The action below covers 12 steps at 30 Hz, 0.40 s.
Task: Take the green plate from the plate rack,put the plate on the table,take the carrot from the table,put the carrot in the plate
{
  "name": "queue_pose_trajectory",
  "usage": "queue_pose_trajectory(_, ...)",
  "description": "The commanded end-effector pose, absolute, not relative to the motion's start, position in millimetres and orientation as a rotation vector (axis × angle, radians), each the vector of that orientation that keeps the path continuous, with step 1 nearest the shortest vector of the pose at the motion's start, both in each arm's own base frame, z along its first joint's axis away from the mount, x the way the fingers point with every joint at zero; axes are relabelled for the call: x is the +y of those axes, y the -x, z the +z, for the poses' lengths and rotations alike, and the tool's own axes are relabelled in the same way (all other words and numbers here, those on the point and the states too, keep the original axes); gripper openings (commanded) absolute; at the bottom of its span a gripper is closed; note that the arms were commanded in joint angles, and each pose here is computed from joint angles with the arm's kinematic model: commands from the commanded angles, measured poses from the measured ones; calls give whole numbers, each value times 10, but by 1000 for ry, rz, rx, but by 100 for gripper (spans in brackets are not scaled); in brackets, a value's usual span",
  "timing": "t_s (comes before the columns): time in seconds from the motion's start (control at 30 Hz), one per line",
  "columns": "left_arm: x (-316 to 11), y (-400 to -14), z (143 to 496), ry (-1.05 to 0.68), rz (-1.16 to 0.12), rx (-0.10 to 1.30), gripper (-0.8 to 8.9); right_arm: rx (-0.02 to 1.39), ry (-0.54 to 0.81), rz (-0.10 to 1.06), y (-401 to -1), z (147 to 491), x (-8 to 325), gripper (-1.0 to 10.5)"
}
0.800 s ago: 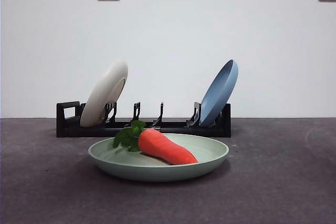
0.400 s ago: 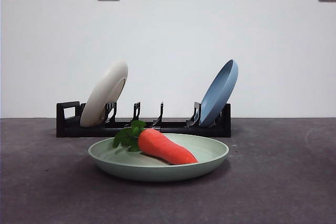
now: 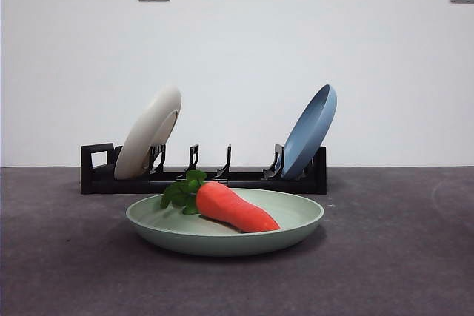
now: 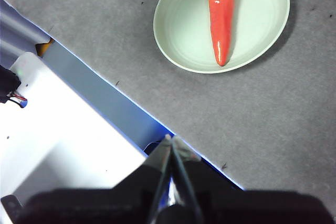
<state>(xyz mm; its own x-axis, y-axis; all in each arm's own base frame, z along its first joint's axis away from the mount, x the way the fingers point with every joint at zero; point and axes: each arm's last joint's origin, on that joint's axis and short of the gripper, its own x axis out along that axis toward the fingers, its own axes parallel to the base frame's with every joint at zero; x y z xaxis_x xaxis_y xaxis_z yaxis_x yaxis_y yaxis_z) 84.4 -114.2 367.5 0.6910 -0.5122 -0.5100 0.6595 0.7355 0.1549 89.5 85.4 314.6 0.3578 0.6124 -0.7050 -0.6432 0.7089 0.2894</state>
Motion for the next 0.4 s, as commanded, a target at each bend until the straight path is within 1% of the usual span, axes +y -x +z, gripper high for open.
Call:
queue_pose_trajectory(0.03,-986,-902,3782,-351,-637,320,-4,891,35,809,-891,3143,854,2)
queue_pose_trajectory(0.17,-707,-938,3887,-255,-557,119,-3,891,35,809,-891,3143,854,2)
queue_pose_trajectory(0.23,-571,-931,3881,-208,-480,20,-3,891,35,809,-891,3143,854,2)
queue_pose_trajectory(0.33,-394,-905,3762,-162,-334,-118,-3,891,35,809,-891,3143,854,2)
queue_pose_trajectory(0.4,-326,-901,3633,-148,-263,-181,-3,891,35,809,-891,3143,854,1)
